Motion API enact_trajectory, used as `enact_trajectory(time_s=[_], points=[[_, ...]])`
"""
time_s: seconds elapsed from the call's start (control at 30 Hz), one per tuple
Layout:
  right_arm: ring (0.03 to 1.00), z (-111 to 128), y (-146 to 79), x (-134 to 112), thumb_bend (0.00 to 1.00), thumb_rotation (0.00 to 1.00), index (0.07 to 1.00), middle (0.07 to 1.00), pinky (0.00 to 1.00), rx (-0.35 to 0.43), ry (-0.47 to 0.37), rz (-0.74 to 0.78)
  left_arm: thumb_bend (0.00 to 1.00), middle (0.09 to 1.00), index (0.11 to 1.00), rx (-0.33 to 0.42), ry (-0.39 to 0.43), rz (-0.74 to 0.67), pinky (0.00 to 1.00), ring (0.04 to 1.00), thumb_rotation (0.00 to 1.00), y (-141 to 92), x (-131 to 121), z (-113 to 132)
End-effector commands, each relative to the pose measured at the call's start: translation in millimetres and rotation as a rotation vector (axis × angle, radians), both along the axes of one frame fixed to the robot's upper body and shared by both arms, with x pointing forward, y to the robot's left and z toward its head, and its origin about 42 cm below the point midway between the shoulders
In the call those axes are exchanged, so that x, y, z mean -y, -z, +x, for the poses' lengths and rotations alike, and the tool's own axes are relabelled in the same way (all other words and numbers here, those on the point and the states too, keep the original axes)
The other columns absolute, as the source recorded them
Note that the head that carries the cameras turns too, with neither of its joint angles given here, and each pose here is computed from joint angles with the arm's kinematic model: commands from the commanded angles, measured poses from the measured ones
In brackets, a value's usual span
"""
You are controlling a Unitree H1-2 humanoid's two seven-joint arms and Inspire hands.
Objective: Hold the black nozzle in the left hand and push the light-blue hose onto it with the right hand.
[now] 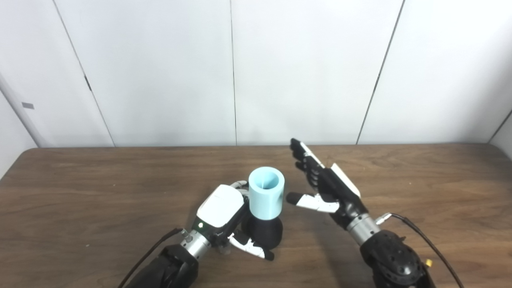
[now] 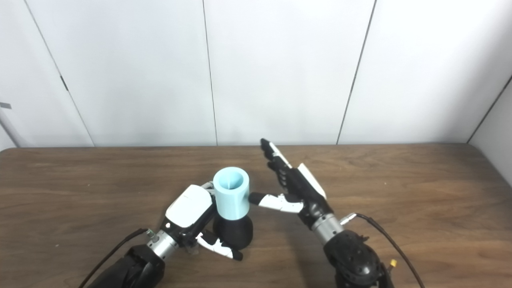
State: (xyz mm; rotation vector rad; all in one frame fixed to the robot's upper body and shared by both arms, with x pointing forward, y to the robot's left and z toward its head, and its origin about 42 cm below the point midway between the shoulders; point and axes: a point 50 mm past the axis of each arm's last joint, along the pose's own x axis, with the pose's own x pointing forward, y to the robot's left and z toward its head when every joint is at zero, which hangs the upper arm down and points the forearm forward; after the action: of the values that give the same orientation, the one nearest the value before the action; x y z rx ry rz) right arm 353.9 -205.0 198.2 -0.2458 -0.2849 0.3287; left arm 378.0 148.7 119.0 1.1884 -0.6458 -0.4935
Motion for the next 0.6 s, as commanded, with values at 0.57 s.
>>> enact_trajectory(time_s=[0.57], points=[[1.000,-30,-91,-10,0.96,0.82,0.989,1.000,1.00,0.649,0.081,-0.596,0.52,0.486,0.479,-0.105,-0.012,0.078,0.81,0.519,0.00,41,-4,-22]])
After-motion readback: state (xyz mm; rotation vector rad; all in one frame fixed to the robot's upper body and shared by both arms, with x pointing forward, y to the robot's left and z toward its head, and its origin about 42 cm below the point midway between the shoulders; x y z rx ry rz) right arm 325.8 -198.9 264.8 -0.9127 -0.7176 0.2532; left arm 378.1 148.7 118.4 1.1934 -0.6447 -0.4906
